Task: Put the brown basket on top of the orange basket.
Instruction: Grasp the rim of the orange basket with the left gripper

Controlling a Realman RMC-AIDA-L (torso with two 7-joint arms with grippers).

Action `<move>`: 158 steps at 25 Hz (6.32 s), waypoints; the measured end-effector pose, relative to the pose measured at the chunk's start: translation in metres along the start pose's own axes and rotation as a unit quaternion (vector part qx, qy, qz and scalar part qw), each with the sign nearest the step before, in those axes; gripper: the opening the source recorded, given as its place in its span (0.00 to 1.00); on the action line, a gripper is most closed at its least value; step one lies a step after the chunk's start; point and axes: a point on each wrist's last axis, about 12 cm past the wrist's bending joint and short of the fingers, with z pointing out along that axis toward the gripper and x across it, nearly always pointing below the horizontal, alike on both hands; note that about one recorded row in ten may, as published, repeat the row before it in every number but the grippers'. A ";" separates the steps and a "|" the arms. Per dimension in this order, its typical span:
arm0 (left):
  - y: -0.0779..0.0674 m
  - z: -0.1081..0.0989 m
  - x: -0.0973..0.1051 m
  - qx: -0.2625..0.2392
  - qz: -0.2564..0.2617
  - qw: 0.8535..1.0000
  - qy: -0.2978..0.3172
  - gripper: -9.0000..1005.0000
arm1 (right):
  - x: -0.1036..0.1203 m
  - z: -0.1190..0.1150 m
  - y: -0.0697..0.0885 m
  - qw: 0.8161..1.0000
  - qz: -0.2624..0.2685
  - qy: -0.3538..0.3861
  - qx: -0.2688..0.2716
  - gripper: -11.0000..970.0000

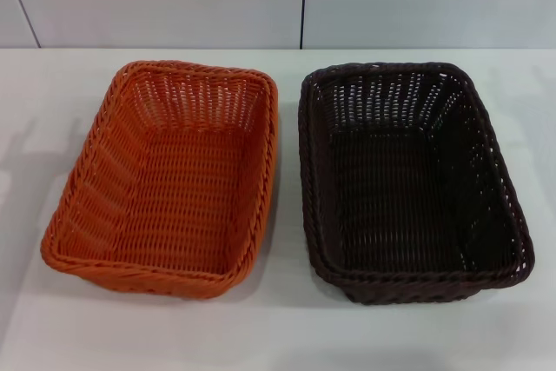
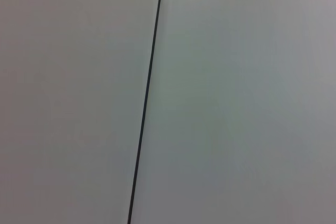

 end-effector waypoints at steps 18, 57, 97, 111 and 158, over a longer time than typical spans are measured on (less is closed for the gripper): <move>-0.004 0.002 0.001 0.012 -0.013 1.000 0.002 0.65 | -0.001 0.005 0.004 1.000 -0.001 0.001 -0.007 0.77; 0.017 -0.018 -0.014 0.061 -0.062 0.996 0.013 0.62 | 0.007 -0.016 -0.010 1.000 0.001 0.018 0.018 0.77; -0.002 0.129 -0.057 0.203 -0.042 0.780 0.591 0.58 | -0.002 -0.014 -0.022 1.000 -0.020 0.003 0.023 0.77; 0.004 0.114 -0.045 0.184 -0.069 0.757 0.623 0.57 | -0.006 -0.009 -0.021 1.000 -0.025 -0.007 0.017 0.77; -0.015 0.106 -0.031 0.174 0.018 0.706 0.686 0.23 | -0.006 -0.006 -0.022 0.999 -0.024 -0.003 0.021 0.77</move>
